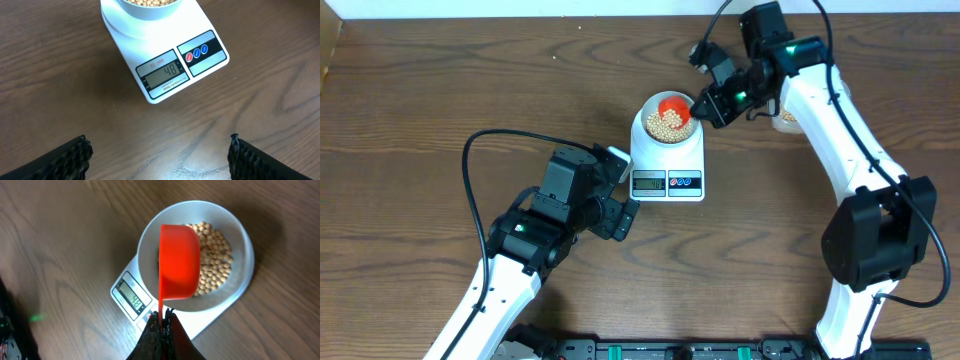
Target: Scoop item into bowl and weigh 50g on scale
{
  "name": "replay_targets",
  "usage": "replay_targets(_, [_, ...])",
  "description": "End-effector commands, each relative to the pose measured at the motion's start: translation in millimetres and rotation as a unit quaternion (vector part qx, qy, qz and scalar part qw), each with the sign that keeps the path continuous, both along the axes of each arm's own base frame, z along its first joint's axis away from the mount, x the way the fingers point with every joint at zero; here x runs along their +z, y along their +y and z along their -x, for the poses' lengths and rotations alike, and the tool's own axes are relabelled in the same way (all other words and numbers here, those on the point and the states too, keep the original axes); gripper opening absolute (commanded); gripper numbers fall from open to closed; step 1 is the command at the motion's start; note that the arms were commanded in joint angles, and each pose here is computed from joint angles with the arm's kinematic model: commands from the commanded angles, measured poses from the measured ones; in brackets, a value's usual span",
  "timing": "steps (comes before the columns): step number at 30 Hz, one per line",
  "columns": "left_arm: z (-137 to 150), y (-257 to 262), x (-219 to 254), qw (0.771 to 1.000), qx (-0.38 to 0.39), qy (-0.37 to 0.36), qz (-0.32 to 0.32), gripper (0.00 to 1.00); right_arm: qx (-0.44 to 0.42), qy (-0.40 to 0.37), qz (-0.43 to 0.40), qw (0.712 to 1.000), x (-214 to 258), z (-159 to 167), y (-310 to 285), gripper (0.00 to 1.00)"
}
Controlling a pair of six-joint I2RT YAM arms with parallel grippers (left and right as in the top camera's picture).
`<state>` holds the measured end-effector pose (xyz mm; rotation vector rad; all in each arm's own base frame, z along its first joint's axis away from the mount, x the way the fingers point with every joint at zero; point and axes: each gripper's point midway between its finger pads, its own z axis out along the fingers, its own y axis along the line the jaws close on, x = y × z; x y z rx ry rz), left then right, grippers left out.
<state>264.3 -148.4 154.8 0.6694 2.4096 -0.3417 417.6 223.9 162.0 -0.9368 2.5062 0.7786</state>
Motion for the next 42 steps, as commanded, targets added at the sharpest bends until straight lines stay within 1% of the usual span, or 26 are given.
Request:
replay_targets(1, [-3, -1, 7, 1.0, -0.003, -0.007, 0.004, 0.89, 0.012, -0.032, 0.002, 0.999, 17, 0, 4, 0.01])
replay_targets(7, [-3, -1, 7, 1.0, -0.003, -0.007, 0.004, 0.89, -0.006, -0.032, 0.015, 0.999, 15, -4, -1, 0.01])
replay_targets(17, [-3, -1, 7, 1.0, -0.003, -0.007, 0.004, 0.89, -0.004, -0.029, 0.013, 0.999, 15, -1, 5, 0.01])
replay_targets(32, [-3, -1, 7, 1.0, -0.003, -0.007, 0.004, 0.89, -0.02, 0.008, -0.086, 0.996, 35, -6, -15, 0.01])
replay_targets(42, [-3, -1, 7, 1.0, -0.003, -0.007, 0.004, 0.89, -0.029, 0.013, -0.086, 0.996, 35, -8, -23, 0.01])
